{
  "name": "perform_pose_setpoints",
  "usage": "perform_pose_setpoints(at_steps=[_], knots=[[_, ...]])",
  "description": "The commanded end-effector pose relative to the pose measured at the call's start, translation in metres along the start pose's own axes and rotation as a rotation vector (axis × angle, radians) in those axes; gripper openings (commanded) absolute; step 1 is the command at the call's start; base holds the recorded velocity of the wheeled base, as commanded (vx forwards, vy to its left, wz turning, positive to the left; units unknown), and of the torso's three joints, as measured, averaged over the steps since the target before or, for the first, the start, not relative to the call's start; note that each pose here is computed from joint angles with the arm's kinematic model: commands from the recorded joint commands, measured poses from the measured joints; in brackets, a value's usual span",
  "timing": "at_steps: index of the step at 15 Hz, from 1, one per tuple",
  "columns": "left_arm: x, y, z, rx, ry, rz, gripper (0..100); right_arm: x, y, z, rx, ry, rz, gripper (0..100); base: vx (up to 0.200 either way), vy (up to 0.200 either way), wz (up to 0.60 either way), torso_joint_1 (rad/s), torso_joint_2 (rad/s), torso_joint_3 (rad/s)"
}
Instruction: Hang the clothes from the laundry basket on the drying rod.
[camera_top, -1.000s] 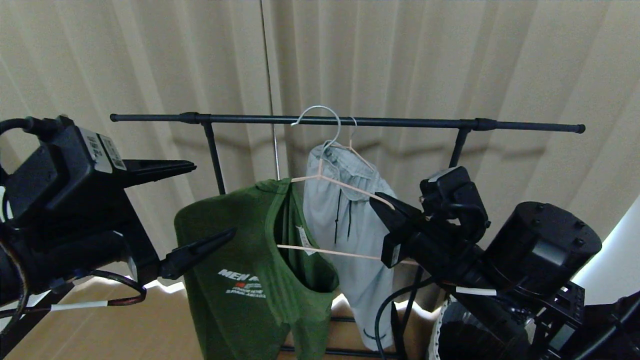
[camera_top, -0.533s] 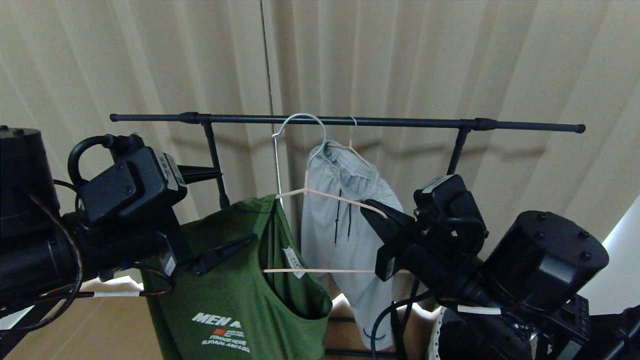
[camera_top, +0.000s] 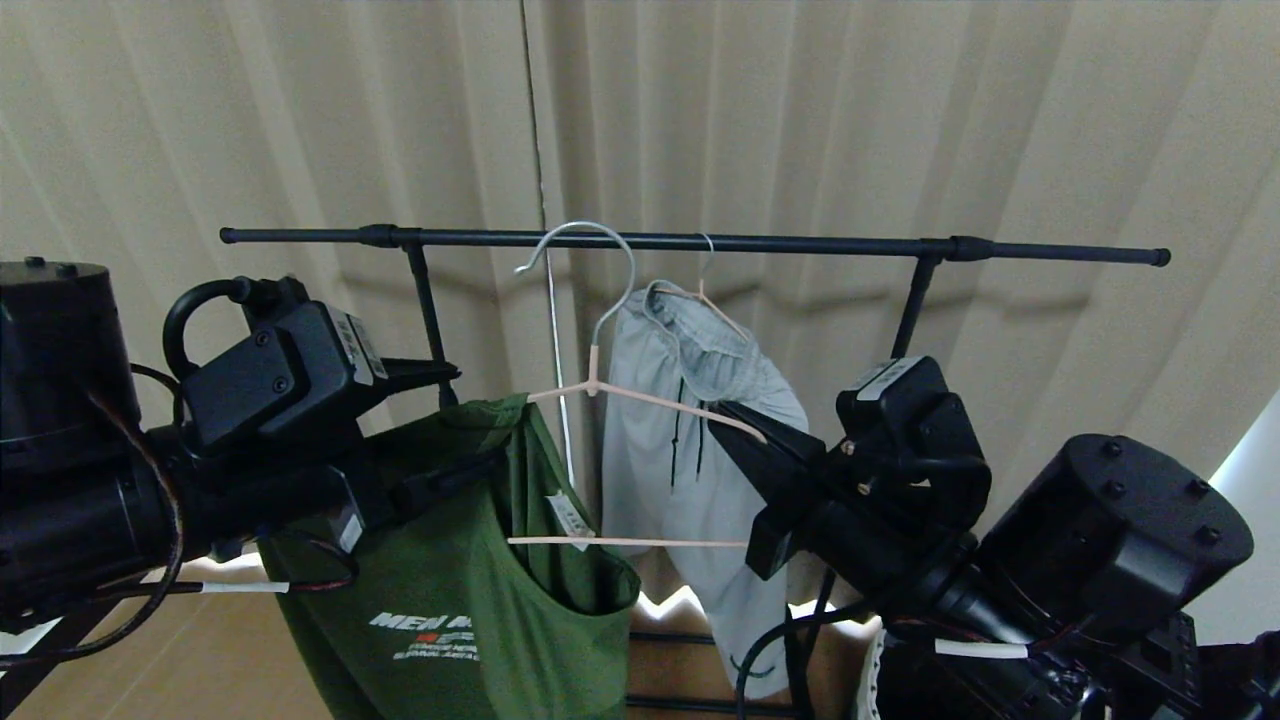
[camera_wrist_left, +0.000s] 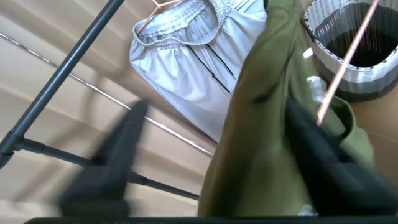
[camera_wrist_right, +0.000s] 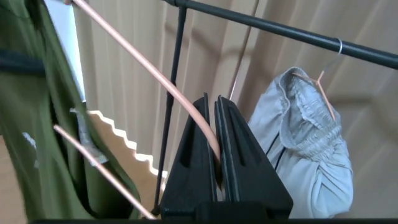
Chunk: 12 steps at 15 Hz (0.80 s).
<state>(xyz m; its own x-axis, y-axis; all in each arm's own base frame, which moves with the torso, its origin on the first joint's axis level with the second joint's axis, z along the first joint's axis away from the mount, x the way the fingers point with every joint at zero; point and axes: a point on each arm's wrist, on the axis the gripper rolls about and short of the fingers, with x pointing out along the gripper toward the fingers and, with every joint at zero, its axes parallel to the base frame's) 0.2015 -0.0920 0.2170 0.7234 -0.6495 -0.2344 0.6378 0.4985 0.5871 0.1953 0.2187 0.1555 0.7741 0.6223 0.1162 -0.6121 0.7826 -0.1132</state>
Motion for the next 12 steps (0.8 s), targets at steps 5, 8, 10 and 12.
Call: perform_pose_setpoints(at_steps=[5, 8, 10, 12], knots=[[0.0, -0.003, -0.004, -0.006, 0.013, -0.012, 0, -0.003, 0.0, -0.002, -0.002, -0.006, 0.014, 0, 0.0, 0.0, 0.0, 0.0, 0.0, 0.0], [0.0, -0.006, -0.007, -0.011, 0.016, -0.013, 0, -0.003, 0.0, -0.004, -0.006, 0.0, 0.014, 0, 0.0, 0.0, 0.0, 0.0, 0.0, 0.0], [0.001, -0.008, -0.011, -0.008, 0.001, 0.01, 0, -0.004, 0.0, -0.005, -0.009, 0.008, 0.012, 100, 0.0, 0.0, 0.0, 0.0, 0.0, 0.0], [0.001, -0.008, -0.015, -0.029, 0.006, 0.03, 0, -0.004, -0.002, -0.004, -0.011, 0.005, 0.0, 100, 0.0, 0.0, 0.0, 0.0, 0.0, 0.0]])
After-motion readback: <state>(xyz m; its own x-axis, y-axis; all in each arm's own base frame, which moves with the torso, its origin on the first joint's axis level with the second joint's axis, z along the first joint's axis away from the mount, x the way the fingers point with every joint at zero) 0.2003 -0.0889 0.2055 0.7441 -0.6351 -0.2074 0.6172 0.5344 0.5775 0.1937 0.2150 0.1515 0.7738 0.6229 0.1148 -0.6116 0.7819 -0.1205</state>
